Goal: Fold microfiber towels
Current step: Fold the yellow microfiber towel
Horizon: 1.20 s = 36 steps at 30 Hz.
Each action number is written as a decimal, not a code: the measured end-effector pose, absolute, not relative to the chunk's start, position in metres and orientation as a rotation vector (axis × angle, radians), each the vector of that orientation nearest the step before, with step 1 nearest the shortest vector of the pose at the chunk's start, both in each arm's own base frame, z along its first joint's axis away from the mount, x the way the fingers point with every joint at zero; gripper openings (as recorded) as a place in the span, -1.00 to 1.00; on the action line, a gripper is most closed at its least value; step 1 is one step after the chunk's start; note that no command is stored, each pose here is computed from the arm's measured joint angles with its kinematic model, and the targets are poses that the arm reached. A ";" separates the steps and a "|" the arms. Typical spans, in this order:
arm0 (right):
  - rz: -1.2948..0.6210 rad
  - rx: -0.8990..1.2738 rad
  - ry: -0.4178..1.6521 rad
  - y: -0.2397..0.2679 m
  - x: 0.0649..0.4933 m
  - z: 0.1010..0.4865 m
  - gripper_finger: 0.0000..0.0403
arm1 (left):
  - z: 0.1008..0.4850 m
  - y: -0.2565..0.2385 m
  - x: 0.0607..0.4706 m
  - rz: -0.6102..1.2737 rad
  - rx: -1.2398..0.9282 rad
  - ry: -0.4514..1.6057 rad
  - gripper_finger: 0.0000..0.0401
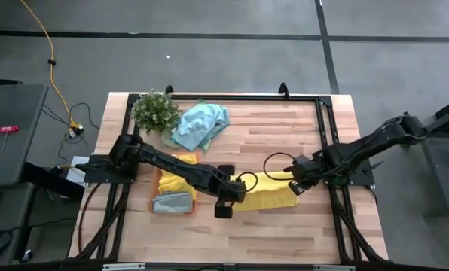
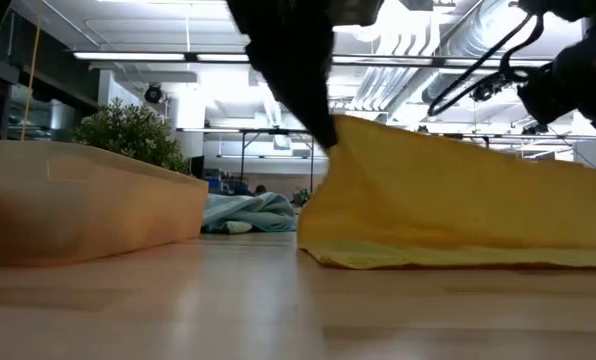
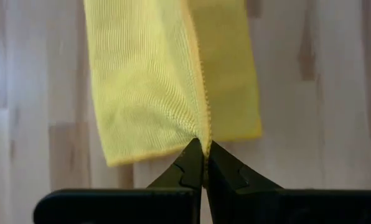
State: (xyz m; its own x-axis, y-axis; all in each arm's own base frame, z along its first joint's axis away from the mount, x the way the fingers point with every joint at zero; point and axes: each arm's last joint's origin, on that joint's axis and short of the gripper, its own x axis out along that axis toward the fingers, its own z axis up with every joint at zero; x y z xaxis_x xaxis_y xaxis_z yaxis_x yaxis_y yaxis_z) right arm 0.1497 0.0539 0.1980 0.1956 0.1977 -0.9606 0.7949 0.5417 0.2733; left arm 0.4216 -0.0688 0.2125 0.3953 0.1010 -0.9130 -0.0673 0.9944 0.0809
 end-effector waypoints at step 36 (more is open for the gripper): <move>-0.379 0.885 1.407 0.060 0.154 0.194 -0.31 | 0.163 -0.081 0.431 -0.022 0.001 1.293 -0.53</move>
State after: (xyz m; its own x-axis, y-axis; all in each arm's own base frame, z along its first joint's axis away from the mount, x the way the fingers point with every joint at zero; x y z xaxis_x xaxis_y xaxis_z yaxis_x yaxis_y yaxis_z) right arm 0.1544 0.0600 0.1944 0.1714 0.2651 -0.9489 0.7061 0.6386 0.3060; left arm 0.4305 -0.0811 0.1630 0.2745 -0.0161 -0.9615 0.0173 0.9998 -0.0118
